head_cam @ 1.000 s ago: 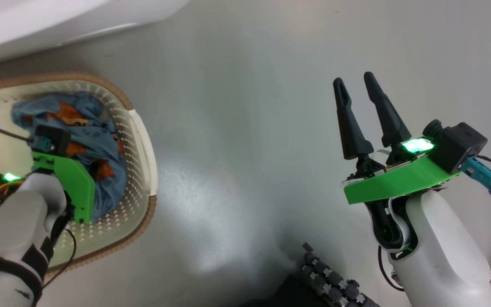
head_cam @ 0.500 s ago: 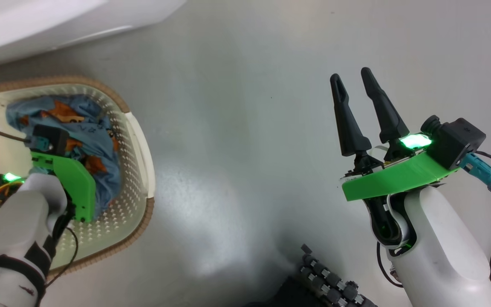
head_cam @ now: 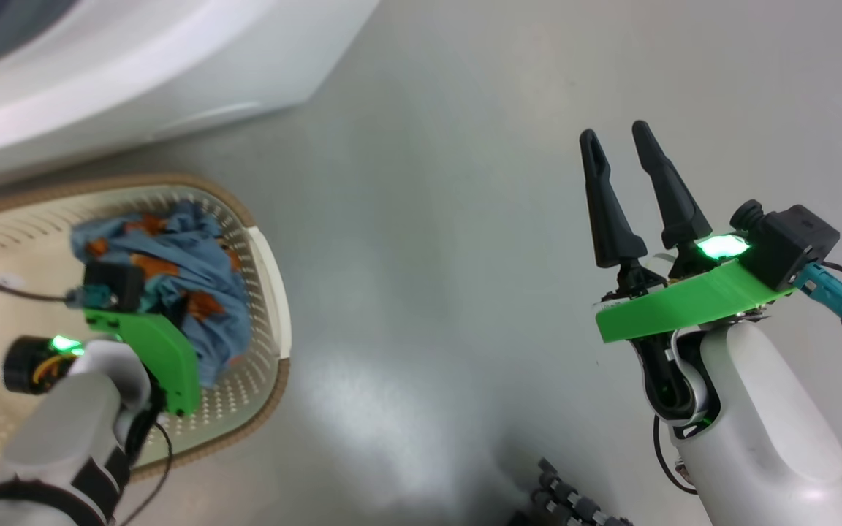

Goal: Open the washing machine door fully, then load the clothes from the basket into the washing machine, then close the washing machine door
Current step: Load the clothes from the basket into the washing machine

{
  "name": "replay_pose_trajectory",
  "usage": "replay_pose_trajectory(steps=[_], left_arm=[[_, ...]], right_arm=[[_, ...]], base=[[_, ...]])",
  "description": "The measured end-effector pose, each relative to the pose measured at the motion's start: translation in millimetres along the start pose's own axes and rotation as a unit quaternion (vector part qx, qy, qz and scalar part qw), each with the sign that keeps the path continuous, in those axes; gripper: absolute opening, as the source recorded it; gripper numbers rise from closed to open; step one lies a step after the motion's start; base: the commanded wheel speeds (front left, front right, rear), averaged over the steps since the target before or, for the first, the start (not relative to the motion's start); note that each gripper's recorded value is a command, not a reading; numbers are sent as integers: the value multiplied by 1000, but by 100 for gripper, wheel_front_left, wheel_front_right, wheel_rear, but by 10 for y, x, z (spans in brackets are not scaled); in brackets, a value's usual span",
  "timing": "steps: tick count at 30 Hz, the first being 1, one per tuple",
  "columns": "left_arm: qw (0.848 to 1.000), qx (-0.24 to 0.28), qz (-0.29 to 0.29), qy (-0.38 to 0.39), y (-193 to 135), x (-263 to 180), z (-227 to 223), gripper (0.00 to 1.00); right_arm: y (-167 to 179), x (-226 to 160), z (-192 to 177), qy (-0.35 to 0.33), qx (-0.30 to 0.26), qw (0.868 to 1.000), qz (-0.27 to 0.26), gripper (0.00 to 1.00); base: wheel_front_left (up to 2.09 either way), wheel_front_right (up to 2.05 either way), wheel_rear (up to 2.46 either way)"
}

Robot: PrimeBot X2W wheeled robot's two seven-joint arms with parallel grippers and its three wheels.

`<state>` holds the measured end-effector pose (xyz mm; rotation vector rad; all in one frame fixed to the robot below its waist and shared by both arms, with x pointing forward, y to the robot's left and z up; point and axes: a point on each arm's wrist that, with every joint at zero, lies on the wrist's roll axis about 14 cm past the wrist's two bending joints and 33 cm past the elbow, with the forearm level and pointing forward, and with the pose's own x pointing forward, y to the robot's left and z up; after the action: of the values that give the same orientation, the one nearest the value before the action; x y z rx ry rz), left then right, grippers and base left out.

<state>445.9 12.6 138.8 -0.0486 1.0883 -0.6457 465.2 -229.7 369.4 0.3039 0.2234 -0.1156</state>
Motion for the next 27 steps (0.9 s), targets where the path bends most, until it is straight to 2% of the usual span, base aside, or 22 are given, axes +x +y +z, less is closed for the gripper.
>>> replay_pose_trajectory(steps=[12,20,27], left_arm=[[994,-13,-1,-112,-194,-591,418,0],[984,-25,1,-176,-358,-1028,607,0],[969,-34,12,-245,-390,-1485,831,0]], right_arm=[[146,-195,331,-36,-2,999,16,100],[226,-364,511,-52,-7,998,36,100],[316,-497,639,-64,-12,996,58,100]], base=[[0,0,0],[0,0,0],[0,0,0]])
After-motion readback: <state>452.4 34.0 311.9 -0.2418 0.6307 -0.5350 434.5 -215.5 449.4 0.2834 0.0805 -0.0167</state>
